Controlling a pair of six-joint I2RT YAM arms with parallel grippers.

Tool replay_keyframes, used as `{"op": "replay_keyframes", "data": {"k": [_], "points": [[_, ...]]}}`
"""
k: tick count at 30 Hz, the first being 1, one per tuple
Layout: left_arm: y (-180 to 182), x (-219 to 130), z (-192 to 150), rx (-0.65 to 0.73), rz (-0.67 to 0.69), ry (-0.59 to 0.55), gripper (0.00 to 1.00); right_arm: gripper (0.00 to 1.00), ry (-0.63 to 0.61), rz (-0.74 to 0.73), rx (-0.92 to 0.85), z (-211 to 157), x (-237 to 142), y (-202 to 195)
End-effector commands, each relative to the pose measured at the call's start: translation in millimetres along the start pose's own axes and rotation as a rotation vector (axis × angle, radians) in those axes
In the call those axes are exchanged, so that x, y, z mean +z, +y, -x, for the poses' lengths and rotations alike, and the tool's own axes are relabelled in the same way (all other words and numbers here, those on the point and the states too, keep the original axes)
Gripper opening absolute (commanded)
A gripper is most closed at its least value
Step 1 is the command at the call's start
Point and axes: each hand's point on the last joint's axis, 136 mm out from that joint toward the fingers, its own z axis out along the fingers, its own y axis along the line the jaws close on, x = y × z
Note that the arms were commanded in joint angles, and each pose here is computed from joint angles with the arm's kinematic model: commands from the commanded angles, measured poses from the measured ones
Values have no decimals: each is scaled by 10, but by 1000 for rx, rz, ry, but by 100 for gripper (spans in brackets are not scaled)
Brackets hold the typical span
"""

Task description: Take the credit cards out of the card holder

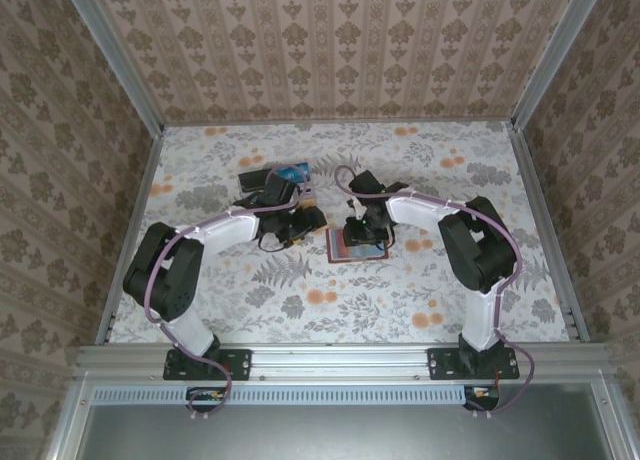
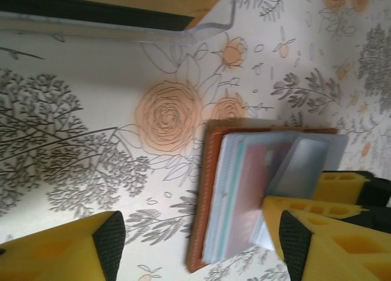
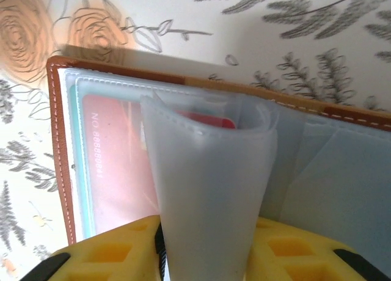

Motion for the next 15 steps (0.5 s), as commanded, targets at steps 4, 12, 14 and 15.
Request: {"op": "replay_keyframes", "data": {"k": [4, 12, 14, 15], "points": [[-230, 83, -102, 43, -99, 36, 54, 32, 42, 122, 86, -181, 68, 167], [-261, 336, -260, 56, -77, 125, 34, 30, 38, 116, 99, -204, 90, 135], [-267, 398, -290, 57, -81, 141, 31, 30, 37, 108, 99, -209, 89, 118], [-262, 418, -305, 58, -78, 146, 30, 30, 36, 104, 97, -208, 90, 111]]}}
